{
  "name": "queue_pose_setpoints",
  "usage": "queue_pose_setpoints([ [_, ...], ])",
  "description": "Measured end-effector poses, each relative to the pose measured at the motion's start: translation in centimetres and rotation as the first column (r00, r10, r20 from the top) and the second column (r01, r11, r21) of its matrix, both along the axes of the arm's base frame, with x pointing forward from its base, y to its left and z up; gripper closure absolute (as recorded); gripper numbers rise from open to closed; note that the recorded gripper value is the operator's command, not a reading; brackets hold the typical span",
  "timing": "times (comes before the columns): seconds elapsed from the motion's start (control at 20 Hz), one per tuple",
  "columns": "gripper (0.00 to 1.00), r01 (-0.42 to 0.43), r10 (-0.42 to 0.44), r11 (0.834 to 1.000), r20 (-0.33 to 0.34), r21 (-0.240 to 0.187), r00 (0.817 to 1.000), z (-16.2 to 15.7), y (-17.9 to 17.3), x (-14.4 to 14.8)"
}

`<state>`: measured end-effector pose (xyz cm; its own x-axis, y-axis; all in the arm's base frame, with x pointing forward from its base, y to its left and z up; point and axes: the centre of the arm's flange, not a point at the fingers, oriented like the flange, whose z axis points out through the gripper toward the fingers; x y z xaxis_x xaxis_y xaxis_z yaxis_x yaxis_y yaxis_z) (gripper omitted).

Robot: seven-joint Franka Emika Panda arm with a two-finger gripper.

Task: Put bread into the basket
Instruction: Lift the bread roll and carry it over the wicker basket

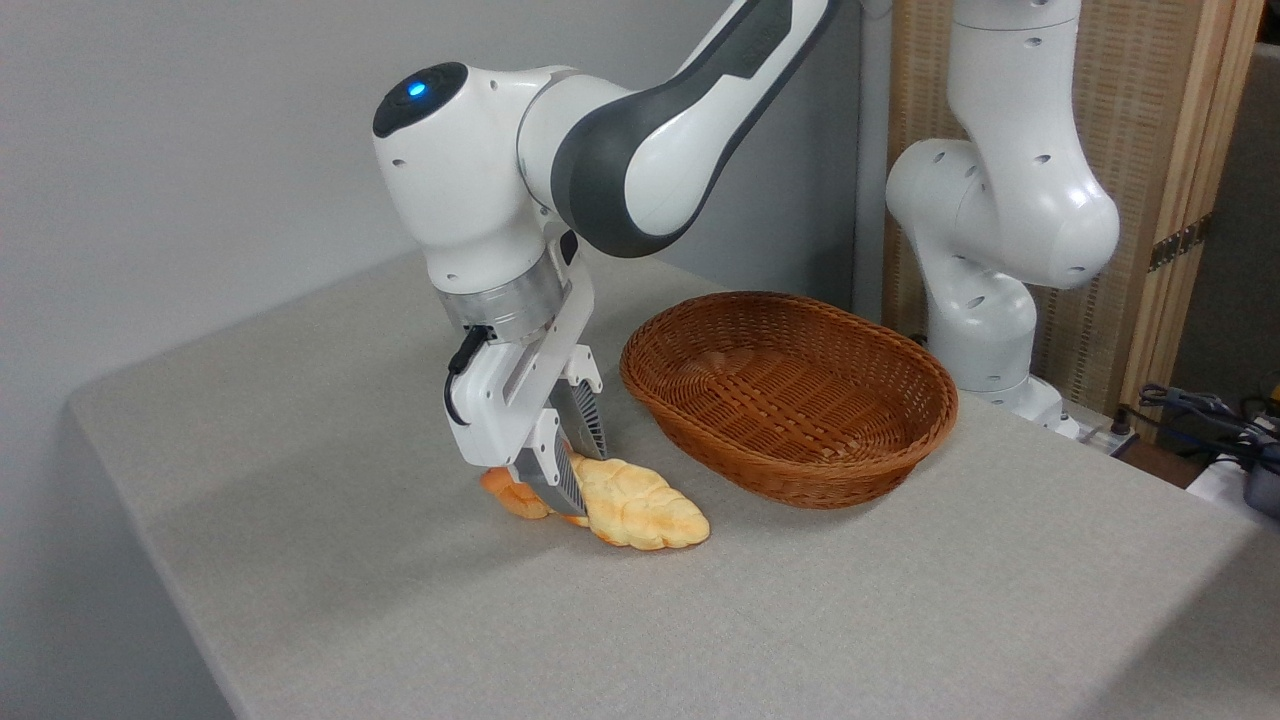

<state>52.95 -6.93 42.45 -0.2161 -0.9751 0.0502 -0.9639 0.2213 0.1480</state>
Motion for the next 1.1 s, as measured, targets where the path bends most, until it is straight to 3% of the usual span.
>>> queue_pose_setpoints([
  [0.25, 0.57, 0.001, -0.001, 1.0, 0.012, -0.003, 1.0, 2.4, 0.1, -0.5],
  [0.6, 0.55, 0.006, -0.006, 1.0, 0.033, -0.009, 0.999, 9.6, 0.3, -2.2],
  [0.85, 0.47, 0.02, -0.02, 1.0, -0.03, -0.011, 0.999, 13.0, 0.0, -5.0],
  [1.0, 0.19, 0.037, -0.038, 0.999, -0.113, -0.013, 0.993, 13.5, -0.6, -7.0],
  [1.1, 0.1, 0.046, -0.048, 0.999, -0.156, -0.014, 0.987, 13.6, -1.1, -7.9],
])
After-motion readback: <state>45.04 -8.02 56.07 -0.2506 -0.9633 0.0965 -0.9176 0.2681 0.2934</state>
